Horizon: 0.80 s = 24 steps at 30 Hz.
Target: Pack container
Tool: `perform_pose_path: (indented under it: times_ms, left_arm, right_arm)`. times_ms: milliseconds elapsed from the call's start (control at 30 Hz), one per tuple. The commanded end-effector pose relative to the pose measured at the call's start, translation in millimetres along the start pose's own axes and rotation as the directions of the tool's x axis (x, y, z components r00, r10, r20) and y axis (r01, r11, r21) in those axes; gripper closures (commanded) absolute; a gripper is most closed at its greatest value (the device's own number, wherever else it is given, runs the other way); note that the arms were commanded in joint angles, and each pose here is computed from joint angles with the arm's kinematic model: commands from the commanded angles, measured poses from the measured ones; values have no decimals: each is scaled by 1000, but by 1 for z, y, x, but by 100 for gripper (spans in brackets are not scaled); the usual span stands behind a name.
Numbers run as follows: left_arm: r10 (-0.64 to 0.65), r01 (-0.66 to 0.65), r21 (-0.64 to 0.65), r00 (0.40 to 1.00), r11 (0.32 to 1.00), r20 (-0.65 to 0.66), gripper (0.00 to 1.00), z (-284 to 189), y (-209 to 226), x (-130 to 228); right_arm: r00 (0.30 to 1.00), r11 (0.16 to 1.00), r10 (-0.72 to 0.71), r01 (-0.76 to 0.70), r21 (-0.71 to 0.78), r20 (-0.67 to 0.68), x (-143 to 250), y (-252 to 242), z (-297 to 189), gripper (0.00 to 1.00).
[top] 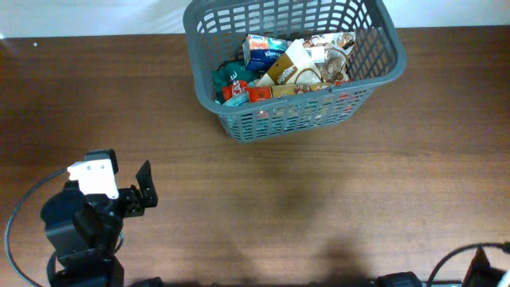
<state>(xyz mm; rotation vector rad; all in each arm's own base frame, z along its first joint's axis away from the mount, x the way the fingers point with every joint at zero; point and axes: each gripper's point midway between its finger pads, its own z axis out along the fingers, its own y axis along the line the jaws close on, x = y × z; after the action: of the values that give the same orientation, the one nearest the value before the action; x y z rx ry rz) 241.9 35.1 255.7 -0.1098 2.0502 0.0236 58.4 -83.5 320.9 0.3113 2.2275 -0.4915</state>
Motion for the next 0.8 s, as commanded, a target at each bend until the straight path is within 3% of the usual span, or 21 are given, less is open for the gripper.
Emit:
perform_pose_path:
  times_ms: [0, 500, 600, 767]
  left_arm:
    - [38, -34, -60, 997, 998, 65, 1, -16, 8, -24]
    - [144, -113, -194, 977, 975, 157, 1, -61, 16, -62]
    - [181, -126, -273, 966, 954, 186, 1, -85, 24, -70]
    - [192, -112, -328, 956, 938, 221, 1, -111, 32, -75]
  right_arm:
    - [995, 995, 92, -91, -29, 30, 23, 0, -11, 36]
    - [928, 953, 285, -300, 29, 242, 73, -12, -53, 35]
    - [916, 945, 306, -326, 37, 262, 83, -8, -54, 18]
    - [916, 946, 305, -324, 30, 261, 84, -7, -53, 1]
